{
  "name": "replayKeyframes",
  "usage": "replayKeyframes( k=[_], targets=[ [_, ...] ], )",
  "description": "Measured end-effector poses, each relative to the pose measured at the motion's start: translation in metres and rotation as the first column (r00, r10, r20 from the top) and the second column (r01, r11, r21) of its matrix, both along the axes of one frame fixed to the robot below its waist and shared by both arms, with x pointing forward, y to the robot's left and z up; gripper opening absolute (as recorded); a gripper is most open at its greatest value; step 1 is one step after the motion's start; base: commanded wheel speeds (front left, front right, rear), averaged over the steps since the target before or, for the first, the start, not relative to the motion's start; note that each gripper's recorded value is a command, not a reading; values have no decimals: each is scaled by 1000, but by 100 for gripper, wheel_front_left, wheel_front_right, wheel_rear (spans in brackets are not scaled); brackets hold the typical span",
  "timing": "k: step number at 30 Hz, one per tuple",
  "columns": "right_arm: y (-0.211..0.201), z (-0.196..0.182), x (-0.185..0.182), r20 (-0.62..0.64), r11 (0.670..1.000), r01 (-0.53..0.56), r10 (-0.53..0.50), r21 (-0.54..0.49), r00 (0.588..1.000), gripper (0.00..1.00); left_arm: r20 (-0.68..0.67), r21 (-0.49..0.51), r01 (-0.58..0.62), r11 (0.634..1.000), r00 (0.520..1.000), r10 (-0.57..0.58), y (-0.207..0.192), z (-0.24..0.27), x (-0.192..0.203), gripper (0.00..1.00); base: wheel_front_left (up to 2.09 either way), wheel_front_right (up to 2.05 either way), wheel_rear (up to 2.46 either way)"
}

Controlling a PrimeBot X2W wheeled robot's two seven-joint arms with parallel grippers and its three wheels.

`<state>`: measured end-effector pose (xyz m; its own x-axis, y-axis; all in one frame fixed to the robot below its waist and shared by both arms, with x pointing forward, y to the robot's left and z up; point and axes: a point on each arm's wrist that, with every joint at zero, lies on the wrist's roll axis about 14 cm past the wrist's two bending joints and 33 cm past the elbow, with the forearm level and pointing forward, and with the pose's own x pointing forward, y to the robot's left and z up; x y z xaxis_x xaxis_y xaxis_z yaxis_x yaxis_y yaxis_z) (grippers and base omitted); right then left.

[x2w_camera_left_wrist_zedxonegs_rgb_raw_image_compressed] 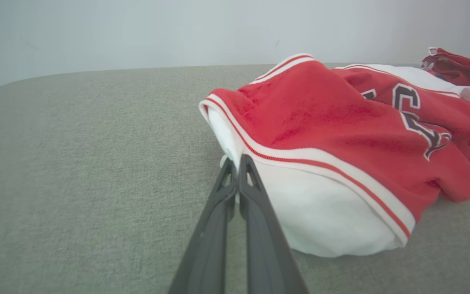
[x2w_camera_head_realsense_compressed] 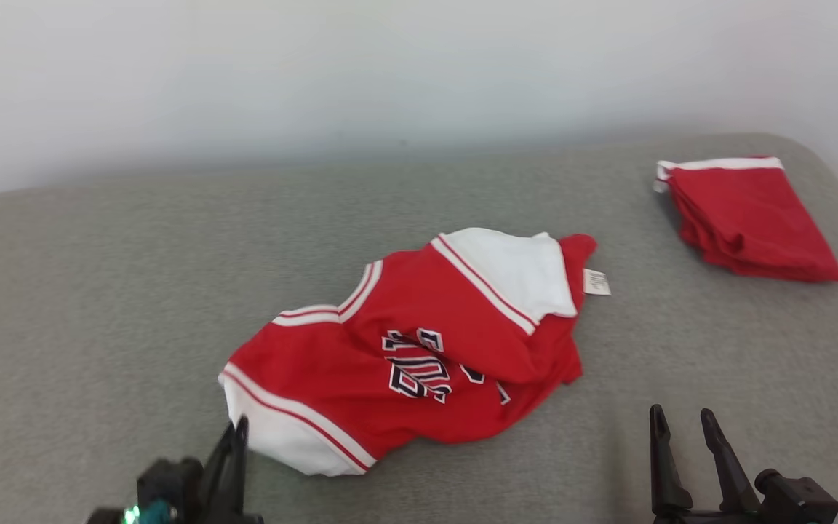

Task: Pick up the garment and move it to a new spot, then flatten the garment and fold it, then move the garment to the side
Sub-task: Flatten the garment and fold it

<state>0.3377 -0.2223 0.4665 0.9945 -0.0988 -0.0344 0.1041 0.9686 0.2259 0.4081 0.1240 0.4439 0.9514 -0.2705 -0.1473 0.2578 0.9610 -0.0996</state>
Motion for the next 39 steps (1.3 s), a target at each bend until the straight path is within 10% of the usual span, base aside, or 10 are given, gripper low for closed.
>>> replayKeyframes(
  k=[16,18,19,39],
  targets=[
    [52,4,29,19,986,-165,165,12,986,100,-232,-93,-208,974,956,182,24,-45,-119,0,0,0,0],
    [53,4,29,17,986,-167,167,7,986,100,-223,-83,-207,975,957,184,23,-44,-119,82,0,0,0],
    [52,4,29,18,986,-165,165,6,986,100,-211,-86,-207,974,960,186,23,-42,-118,100,0,0,0],
    [16,11,20,38,999,-51,51,15,998,100,325,50,-23,998,946,5,29,135,21,100,0,0,0]
  ],
)
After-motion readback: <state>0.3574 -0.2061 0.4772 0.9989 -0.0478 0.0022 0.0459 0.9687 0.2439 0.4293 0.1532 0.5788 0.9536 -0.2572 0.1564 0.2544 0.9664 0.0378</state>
